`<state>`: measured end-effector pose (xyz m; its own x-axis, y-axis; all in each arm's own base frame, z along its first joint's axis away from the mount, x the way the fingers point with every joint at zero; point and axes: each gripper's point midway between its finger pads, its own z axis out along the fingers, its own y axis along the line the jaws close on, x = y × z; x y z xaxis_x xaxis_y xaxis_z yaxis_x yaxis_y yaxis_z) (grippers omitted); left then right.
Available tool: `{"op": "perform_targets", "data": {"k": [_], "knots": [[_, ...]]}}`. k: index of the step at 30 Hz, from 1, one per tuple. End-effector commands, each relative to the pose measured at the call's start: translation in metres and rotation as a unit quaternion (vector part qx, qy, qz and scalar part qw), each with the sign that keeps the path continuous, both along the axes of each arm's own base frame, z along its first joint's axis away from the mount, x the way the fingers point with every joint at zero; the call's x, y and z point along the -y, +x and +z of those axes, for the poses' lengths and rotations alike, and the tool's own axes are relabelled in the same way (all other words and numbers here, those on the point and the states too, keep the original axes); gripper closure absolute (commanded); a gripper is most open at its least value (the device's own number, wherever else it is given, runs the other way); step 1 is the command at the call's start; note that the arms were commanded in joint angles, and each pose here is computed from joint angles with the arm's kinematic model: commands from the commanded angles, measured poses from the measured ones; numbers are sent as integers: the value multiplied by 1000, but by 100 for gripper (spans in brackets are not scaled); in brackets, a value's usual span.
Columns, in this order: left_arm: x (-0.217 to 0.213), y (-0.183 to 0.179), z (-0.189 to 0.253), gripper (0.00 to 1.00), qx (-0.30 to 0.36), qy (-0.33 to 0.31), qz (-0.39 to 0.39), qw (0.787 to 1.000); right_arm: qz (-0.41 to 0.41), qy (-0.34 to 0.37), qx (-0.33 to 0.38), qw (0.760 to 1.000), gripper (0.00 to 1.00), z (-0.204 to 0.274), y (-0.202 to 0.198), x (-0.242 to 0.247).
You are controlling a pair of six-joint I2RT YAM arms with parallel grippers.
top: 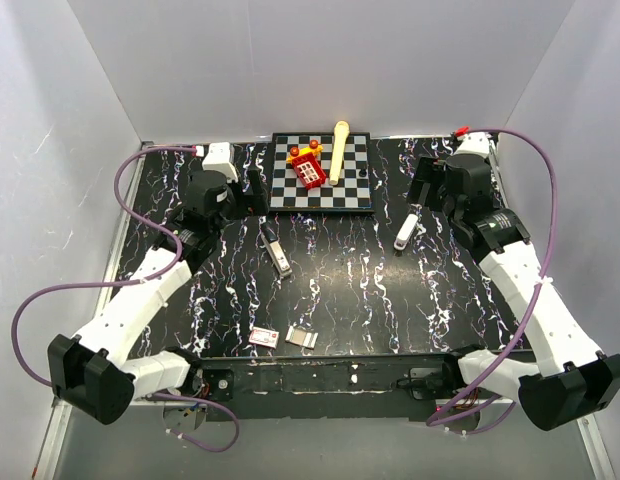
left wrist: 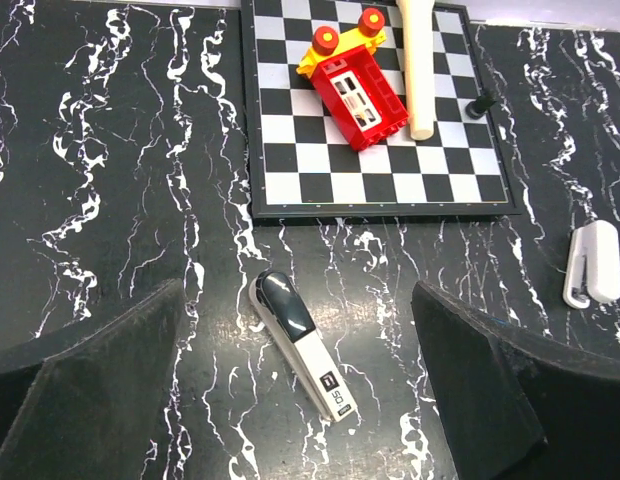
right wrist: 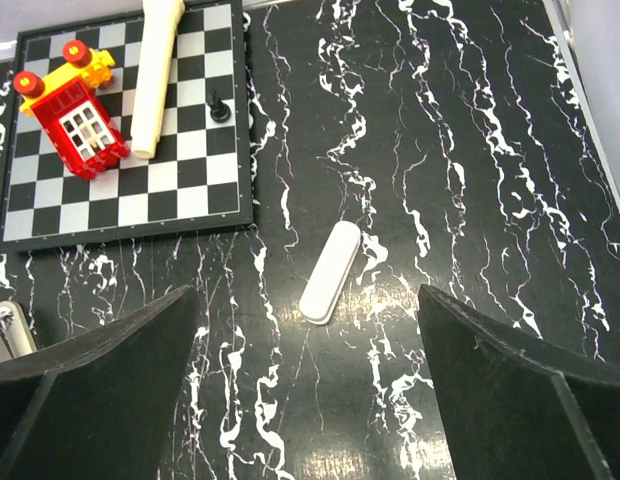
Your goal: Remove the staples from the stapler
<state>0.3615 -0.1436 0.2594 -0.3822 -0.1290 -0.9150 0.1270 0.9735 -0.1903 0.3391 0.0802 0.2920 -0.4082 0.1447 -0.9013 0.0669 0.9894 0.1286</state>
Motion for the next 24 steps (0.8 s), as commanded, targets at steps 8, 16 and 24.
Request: {"op": "perform_targets", "data": {"k": [8, 16, 24], "knots": [[0, -15, 2, 2, -14, -16, 7, 1000, 69, 5, -5, 998, 3, -4, -9, -19], [0, -18, 1, 2, -43, -7, 5, 999, 194, 15, -88, 977, 8, -30, -26, -74], [1, -21, 4, 2, -44, -17, 7, 999, 271, -1, -120, 955, 9, -53, -36, -140]]}}
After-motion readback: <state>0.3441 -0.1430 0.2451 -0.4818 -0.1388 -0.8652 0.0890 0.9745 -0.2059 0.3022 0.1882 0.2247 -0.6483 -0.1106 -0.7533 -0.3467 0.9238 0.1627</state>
